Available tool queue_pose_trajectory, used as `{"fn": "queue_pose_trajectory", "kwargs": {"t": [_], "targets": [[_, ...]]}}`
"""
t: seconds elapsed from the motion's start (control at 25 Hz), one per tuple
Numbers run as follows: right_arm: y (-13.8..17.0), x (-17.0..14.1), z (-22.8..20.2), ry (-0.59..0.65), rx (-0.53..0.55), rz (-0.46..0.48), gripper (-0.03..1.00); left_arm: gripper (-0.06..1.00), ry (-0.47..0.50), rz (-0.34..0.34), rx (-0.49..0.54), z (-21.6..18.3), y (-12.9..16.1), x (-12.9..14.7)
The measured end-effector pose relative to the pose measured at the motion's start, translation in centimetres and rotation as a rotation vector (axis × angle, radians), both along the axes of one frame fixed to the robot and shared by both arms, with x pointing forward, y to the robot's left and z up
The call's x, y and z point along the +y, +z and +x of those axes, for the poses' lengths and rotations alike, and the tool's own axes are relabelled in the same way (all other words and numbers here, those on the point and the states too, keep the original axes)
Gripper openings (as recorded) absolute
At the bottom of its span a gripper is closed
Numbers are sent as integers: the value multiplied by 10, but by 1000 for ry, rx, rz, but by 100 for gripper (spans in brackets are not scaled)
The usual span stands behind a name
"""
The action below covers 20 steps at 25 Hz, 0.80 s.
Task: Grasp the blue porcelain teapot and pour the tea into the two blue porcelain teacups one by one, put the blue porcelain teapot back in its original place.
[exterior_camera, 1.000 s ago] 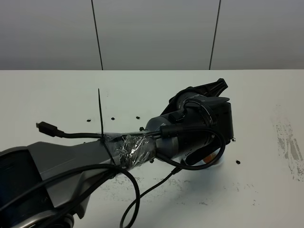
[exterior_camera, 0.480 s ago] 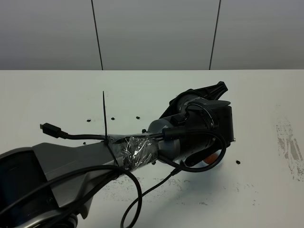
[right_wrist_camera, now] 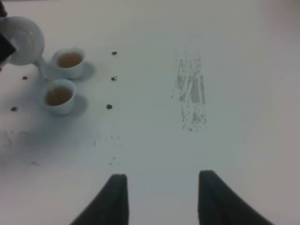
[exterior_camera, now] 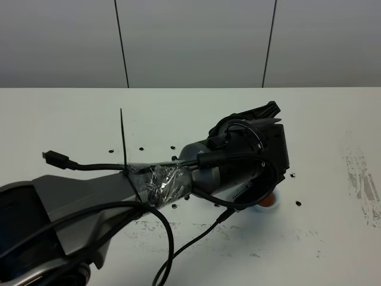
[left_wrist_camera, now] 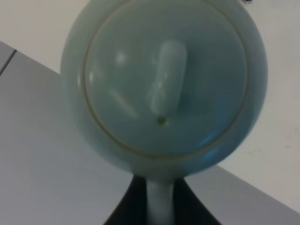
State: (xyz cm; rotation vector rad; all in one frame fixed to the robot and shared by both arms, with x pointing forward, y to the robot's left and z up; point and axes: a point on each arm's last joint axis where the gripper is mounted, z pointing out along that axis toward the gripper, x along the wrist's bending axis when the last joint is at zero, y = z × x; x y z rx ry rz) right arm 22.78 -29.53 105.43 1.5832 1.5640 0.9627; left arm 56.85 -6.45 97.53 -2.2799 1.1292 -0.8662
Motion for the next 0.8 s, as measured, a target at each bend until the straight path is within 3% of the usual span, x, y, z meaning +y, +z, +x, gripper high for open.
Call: {"fn": "queue_pose_trajectory", "kwargs": {"t": [0.36,0.6,0.8], "targets": [[0,0,0,0,0,0,34,4,158,-155,150,16,9,29],[0,0,0,0,0,0,34,4,230,-284,300,14,1,29],[0,0,0,0,0,0,34,4,310,-389,363,16,6,35]]}}
